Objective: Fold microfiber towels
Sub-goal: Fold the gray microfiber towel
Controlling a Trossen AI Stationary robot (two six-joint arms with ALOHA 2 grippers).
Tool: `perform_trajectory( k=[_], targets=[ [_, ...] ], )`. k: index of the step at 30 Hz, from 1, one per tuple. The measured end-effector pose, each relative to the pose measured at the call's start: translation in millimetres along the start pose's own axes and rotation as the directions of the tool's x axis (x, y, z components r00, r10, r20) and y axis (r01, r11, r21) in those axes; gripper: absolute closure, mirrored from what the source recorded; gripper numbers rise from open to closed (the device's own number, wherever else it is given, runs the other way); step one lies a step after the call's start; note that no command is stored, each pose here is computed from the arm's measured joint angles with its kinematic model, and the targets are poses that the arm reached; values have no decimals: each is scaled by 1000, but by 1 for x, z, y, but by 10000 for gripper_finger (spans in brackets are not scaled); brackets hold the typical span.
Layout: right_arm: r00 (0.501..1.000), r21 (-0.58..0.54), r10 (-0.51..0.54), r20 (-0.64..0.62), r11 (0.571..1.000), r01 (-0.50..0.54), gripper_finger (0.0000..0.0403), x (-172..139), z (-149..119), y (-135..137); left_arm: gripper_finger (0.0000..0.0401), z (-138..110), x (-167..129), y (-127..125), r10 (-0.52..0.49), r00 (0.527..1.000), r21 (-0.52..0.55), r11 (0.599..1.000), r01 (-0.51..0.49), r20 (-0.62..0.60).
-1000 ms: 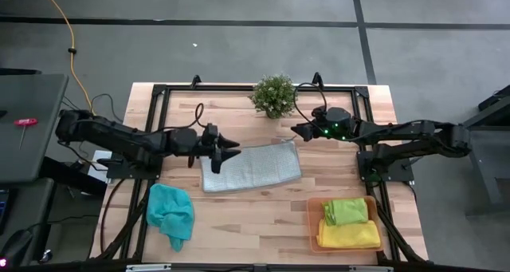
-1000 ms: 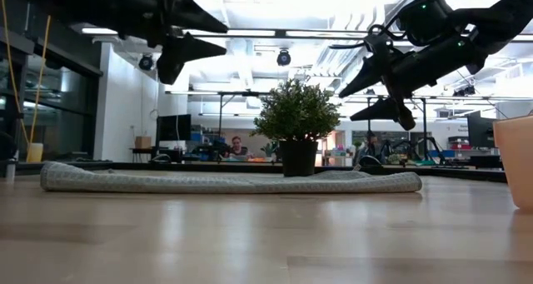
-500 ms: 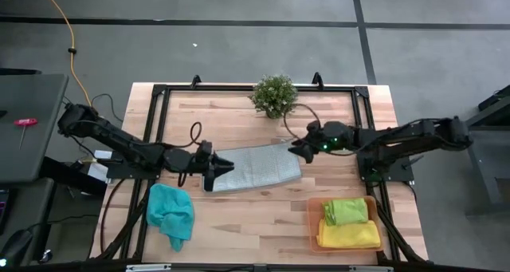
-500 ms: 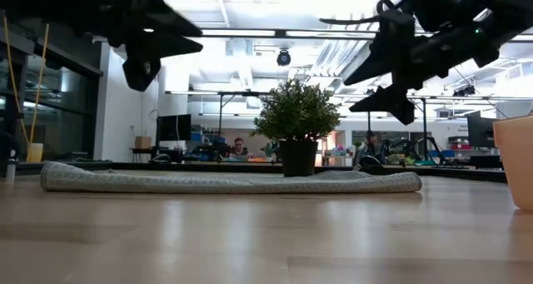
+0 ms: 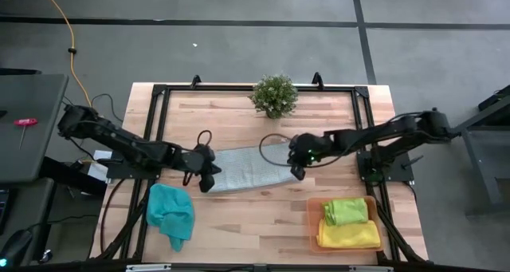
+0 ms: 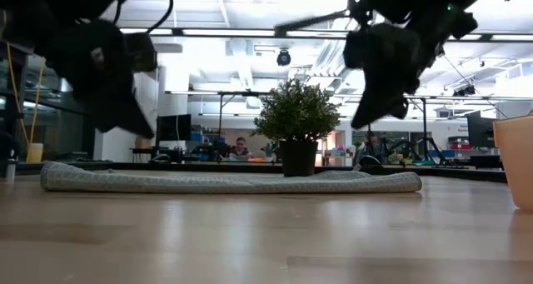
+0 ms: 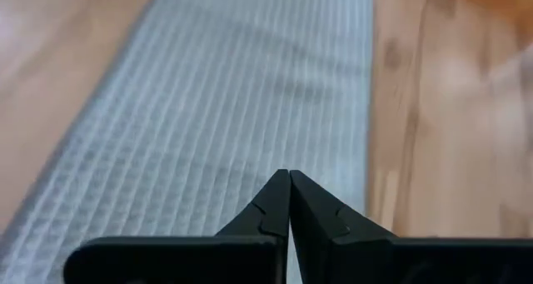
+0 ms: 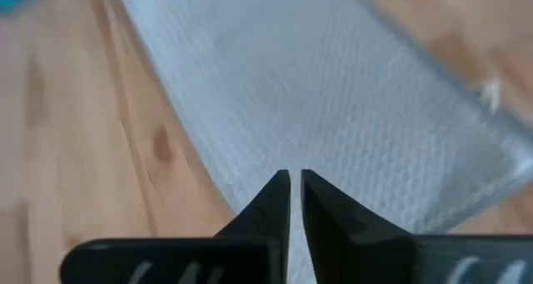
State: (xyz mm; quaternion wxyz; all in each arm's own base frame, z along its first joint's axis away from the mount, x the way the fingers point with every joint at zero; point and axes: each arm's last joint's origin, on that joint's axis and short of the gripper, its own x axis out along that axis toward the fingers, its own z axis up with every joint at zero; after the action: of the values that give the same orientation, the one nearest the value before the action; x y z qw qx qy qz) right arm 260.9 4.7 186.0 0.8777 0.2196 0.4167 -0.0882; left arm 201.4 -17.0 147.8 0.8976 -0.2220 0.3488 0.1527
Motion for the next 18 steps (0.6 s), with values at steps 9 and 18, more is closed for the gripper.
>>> perform_trajectory(
  k=[9, 18],
  targets=[
    [986, 19, -51, -156, 998, 55, 401, 30, -19, 3, 401, -19, 26, 7, 82, 984, 59, 996, -73, -160],
    [977, 65, -49, -205, 996, 64, 402, 34, -32, 17, 401, -17, 43, 19, 116, 979, 78, 991, -104, -169]
  ],
)
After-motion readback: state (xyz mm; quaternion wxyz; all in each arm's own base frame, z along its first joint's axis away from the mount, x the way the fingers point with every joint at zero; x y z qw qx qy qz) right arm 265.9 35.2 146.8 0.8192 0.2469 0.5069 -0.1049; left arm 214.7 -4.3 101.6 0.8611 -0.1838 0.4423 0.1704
